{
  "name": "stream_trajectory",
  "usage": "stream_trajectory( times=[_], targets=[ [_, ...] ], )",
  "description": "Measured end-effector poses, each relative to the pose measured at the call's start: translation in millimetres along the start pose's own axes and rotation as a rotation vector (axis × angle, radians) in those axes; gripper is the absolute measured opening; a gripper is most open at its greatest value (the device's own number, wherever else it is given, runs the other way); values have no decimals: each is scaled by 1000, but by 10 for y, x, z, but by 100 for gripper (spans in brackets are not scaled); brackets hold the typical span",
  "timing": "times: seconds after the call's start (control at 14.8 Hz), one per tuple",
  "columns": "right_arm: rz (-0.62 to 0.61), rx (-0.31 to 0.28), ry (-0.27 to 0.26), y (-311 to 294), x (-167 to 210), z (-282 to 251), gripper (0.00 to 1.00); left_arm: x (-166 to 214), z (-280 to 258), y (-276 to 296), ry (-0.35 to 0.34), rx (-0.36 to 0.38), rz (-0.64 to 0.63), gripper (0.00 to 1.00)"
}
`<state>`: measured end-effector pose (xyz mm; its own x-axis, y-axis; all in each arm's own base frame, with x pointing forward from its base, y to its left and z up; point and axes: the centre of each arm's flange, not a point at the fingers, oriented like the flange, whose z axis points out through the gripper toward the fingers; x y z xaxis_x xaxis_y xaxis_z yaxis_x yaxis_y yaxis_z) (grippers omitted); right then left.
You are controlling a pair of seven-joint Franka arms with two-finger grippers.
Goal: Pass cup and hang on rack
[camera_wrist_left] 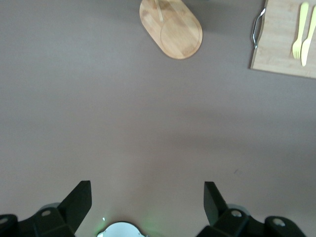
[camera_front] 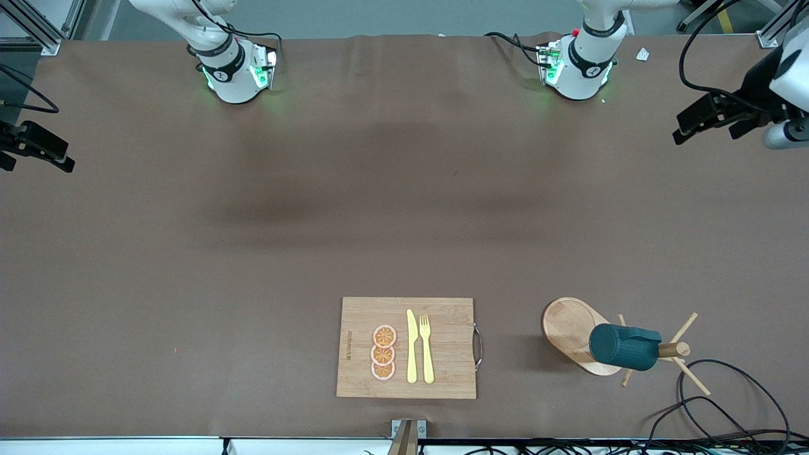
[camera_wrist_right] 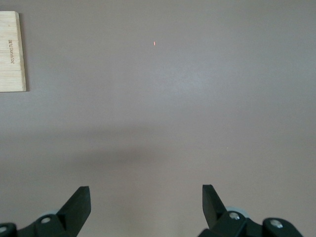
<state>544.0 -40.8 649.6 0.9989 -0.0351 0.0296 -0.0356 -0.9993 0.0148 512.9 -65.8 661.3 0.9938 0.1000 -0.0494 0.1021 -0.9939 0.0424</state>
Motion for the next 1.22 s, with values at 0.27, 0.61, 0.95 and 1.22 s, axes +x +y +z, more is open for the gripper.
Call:
stream_trajectory(
  times=[0.27, 0.61, 0.95, 1.22],
  targets=[
    [1, 0, 0, 7, 0, 2, 100, -166, 57, 195, -9, 11, 40, 100],
    [2, 1, -2, 10, -1, 7, 100, -148, 75, 108, 5, 80, 57, 100],
    [2, 1, -2, 10, -1, 8, 100, -174, 9, 54, 15, 86, 108, 100],
    [3, 1, -2, 14, -1, 8, 100, -180, -79, 51, 34, 83, 113, 100]
  ],
)
